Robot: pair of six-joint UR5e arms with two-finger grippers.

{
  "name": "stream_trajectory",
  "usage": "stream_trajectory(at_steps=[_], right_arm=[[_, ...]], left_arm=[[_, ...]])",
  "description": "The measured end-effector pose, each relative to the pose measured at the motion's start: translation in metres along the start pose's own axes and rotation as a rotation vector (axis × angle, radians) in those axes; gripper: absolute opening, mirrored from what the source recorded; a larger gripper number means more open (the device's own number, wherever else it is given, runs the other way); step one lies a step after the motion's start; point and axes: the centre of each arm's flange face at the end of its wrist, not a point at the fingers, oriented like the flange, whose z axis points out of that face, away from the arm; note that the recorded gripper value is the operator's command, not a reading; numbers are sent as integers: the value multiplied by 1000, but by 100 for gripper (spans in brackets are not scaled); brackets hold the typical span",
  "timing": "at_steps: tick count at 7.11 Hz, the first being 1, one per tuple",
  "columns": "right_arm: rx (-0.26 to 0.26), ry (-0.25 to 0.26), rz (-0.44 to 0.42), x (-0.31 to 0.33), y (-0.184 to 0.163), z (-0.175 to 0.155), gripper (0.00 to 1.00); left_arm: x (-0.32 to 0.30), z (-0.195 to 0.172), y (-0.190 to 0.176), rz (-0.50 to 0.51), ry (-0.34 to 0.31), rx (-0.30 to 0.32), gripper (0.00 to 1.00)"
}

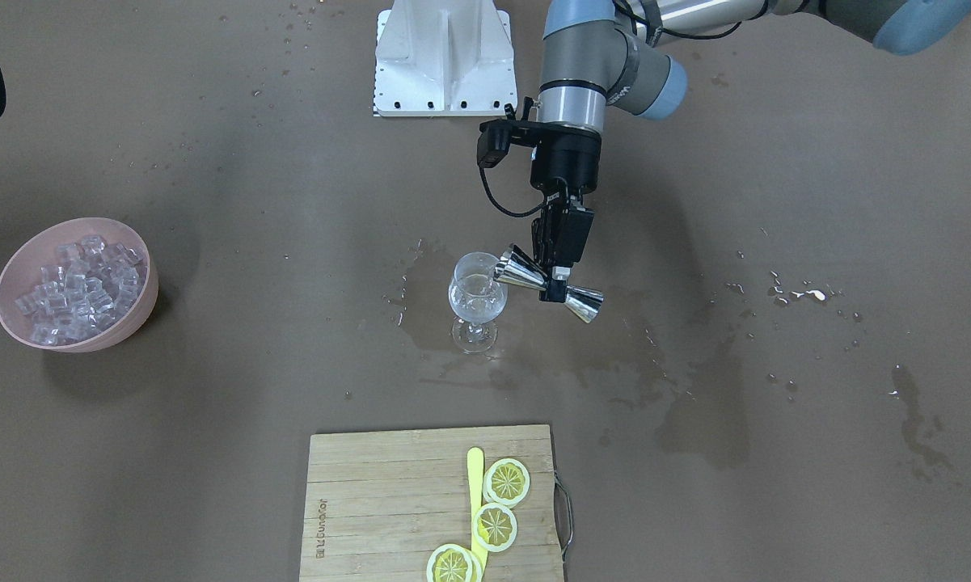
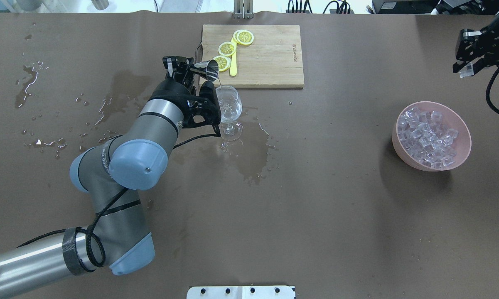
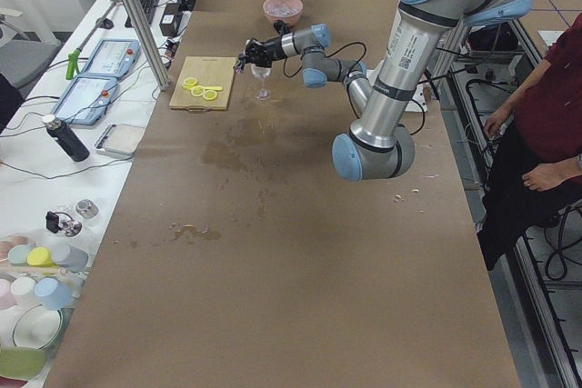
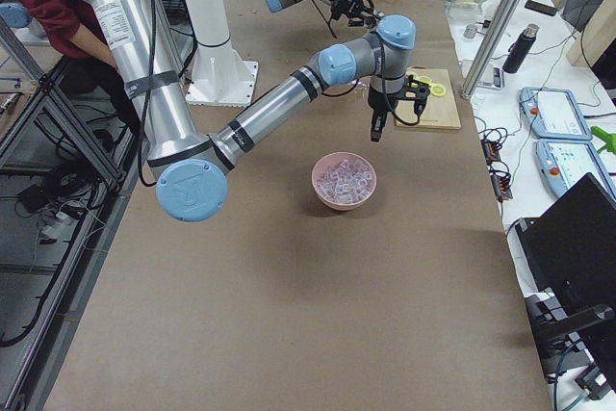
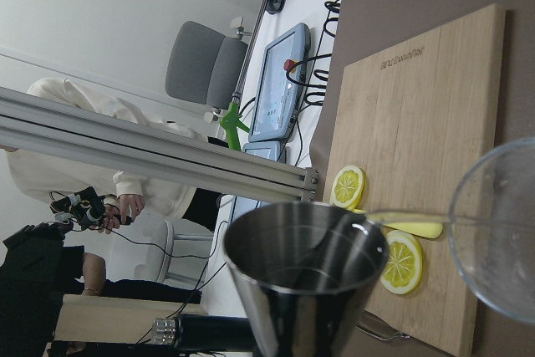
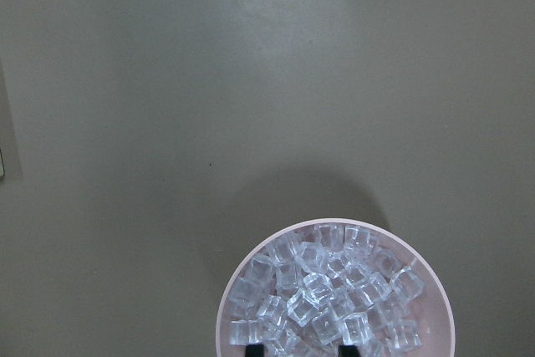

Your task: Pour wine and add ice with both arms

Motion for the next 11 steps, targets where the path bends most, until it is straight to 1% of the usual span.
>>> stream_trajectory(at_steps=[2,5,9,11], right_arm=[[1,-5,1,-12,1,-2,22],[2,-12,-20,-28,3,-3,23],[-3,-31,-89,-77,8,-5,23],[-3,-36,-105,-98,2,-7,23]], left_arm=[[1,-2,-2,62,-30,-16,0],[6,-6,-5,150,-43,-24,0],[2,-12,-21,311,-76,-28,0],[4,-15,-24,362,-80,-29,0]])
